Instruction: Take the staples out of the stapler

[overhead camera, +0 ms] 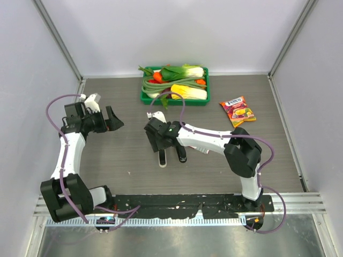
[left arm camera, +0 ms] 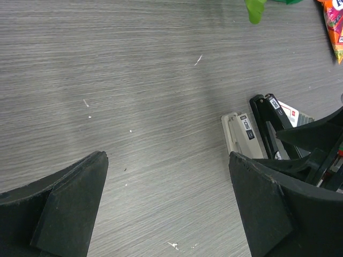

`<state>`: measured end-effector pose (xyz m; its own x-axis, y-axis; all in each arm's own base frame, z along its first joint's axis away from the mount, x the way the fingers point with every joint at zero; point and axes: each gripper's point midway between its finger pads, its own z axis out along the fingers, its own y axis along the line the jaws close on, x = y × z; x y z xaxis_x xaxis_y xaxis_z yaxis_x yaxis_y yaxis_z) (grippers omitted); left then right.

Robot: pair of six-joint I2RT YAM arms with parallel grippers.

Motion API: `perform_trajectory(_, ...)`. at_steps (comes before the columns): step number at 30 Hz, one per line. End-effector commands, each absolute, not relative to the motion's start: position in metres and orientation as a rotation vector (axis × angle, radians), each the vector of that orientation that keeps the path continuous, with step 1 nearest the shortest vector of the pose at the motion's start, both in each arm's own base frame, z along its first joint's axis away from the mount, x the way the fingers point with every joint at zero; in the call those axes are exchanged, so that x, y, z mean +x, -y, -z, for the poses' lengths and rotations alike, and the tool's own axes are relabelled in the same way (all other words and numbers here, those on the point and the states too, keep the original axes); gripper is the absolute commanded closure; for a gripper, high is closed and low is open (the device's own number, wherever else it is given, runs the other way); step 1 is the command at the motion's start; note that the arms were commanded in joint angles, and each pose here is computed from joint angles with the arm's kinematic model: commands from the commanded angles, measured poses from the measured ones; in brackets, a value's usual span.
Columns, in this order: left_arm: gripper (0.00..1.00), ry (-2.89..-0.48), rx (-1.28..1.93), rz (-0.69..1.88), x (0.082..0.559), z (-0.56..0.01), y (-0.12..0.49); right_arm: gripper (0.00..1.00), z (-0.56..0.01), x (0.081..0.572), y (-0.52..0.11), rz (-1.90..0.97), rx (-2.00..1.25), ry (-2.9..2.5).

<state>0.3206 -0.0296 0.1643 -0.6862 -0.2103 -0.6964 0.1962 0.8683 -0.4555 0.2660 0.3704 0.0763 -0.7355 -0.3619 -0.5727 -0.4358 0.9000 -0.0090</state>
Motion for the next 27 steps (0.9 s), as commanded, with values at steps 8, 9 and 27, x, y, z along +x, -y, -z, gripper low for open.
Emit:
perform_trajectory(8,0.0,-2.199,0.028,0.597,0.318,-0.173,0.026,0.34,-0.063,0.226,-0.394,-0.237,-0.584,-2.527)
perform_trajectory(9,0.0,-2.197,0.03,0.594,0.318,-0.174,0.026,0.34,-0.062,0.226,-0.395,-0.242,-0.576,-2.532)
perform_trajectory(27,0.0,-2.177,0.08,0.572,0.313,-0.182,0.029,0.6,-0.058,0.222,-0.395,-0.252,-0.52,-2.565)
